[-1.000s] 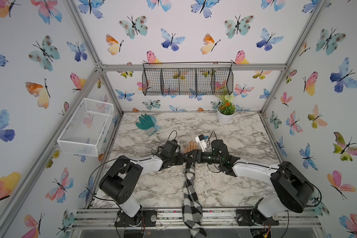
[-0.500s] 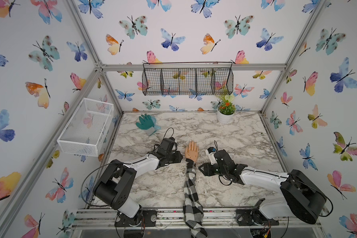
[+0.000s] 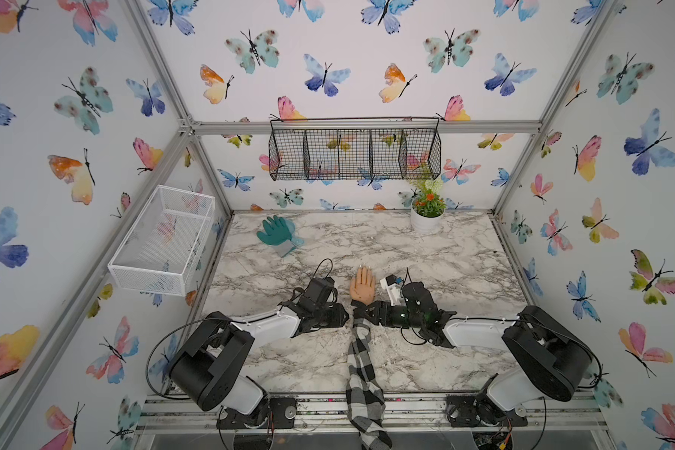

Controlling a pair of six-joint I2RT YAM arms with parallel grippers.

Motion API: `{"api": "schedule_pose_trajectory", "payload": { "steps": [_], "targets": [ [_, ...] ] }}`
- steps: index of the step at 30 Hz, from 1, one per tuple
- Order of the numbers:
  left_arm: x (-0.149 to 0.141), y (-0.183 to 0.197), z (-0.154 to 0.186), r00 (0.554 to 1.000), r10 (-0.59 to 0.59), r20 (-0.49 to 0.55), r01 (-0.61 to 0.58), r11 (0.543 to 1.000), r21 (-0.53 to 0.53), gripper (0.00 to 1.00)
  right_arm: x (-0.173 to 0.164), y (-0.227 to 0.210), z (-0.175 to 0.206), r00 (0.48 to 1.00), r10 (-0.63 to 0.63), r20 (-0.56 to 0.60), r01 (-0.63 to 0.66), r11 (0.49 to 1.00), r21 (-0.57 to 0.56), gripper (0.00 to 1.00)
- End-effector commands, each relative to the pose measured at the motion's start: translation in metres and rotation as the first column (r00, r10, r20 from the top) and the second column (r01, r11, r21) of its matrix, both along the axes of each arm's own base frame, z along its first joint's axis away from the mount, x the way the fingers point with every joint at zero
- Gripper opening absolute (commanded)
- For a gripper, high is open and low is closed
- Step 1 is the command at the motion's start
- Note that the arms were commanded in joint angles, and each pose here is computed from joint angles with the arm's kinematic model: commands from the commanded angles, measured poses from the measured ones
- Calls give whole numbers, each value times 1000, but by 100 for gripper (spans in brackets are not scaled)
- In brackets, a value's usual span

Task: Take off the watch
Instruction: Untie the watch from the hand.

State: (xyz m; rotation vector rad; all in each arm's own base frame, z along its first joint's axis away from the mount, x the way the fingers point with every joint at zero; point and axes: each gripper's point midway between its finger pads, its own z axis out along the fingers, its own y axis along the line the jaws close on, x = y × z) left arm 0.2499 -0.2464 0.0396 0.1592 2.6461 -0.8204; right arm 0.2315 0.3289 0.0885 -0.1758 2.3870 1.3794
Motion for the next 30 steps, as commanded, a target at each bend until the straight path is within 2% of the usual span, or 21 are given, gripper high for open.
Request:
{"api": "schedule_pose_trajectory", "payload": {
  "steps": [1,8,22,24,30],
  "targets": [
    [-2,-13,13,1000,4,26,-2,998,-58,35,1,8,14,1000,12,-5,-11,998,69,63],
    [-11,-23,10,1000,-12,27,15,997,-78,35,5,11,15,1000,6,0,-6,998,66,62],
    [-12,-25,6,999,-23,24,25,998,-66,35,14,31,33,998,62,27,-64,991,114,62],
    [-12,-25,6,999,-22,25,24,998,-66,35,14,26,37,996,56,63,-61,995,81,62],
    [-13,-25,8,999,-30,30,31,998,-62,35,19,-17,27,986,23,163,-5,994,-114,63]
  ]
}}
